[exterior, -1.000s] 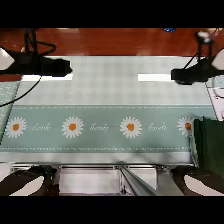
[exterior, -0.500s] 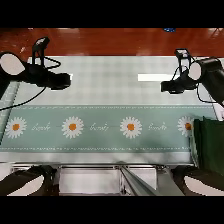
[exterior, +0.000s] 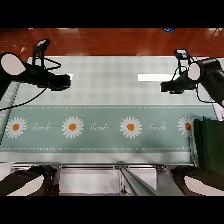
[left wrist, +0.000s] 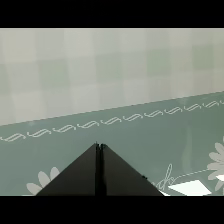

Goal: Fold the shirts.

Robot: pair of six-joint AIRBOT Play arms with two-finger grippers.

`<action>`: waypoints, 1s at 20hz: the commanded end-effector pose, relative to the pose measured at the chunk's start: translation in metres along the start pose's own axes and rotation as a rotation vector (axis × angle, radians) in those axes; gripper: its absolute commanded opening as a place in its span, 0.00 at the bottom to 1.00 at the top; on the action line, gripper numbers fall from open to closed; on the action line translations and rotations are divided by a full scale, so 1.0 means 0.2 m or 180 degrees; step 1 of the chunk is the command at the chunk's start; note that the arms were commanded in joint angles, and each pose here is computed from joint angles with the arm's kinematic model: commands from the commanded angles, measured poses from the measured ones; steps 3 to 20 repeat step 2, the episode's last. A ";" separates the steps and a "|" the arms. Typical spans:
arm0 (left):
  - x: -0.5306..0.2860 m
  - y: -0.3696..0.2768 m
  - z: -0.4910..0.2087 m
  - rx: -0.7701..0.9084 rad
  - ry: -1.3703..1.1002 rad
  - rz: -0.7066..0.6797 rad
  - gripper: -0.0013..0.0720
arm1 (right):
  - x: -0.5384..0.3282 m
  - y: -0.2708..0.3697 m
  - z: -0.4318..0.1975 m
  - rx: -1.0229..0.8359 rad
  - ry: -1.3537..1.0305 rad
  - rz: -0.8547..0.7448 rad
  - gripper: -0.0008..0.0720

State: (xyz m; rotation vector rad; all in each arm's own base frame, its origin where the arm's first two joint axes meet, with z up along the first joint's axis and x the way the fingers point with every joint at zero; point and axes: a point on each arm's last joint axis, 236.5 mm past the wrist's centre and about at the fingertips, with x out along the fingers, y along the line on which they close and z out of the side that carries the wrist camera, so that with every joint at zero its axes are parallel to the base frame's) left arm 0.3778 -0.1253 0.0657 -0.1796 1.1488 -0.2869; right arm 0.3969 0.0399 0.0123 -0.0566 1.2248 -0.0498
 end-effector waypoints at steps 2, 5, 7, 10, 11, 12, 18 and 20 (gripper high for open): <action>0.00 0.00 0.00 0.0002 0.0006 0.0004 0.05 | 0.00 0.00 0.00 -0.0002 -0.0001 0.0001 0.05; 0.00 0.00 0.00 0.0002 0.0006 0.0004 0.05 | 0.00 0.00 0.00 -0.0002 -0.0001 0.0001 0.05; 0.00 0.00 0.00 0.0002 0.0006 0.0004 0.05 | 0.00 0.00 0.00 -0.0002 -0.0001 0.0001 0.05; 0.00 0.00 0.00 0.0002 0.0006 0.0004 0.05 | 0.00 0.00 0.00 -0.0002 -0.0001 0.0001 0.05; 0.00 0.00 0.00 0.0002 0.0006 0.0004 0.05 | 0.00 0.00 0.00 -0.0002 -0.0001 0.0001 0.05; 0.00 0.00 0.00 0.0002 0.0006 0.0004 0.05 | 0.00 0.00 0.00 -0.0002 -0.0001 0.0001 0.05; 0.00 0.00 0.00 0.0002 0.0006 0.0004 0.05 | 0.00 0.00 0.00 -0.0002 -0.0001 0.0001 0.05; 0.00 0.00 0.00 0.0002 0.0006 0.0004 0.05 | 0.00 0.00 0.00 -0.0002 -0.0001 0.0001 0.05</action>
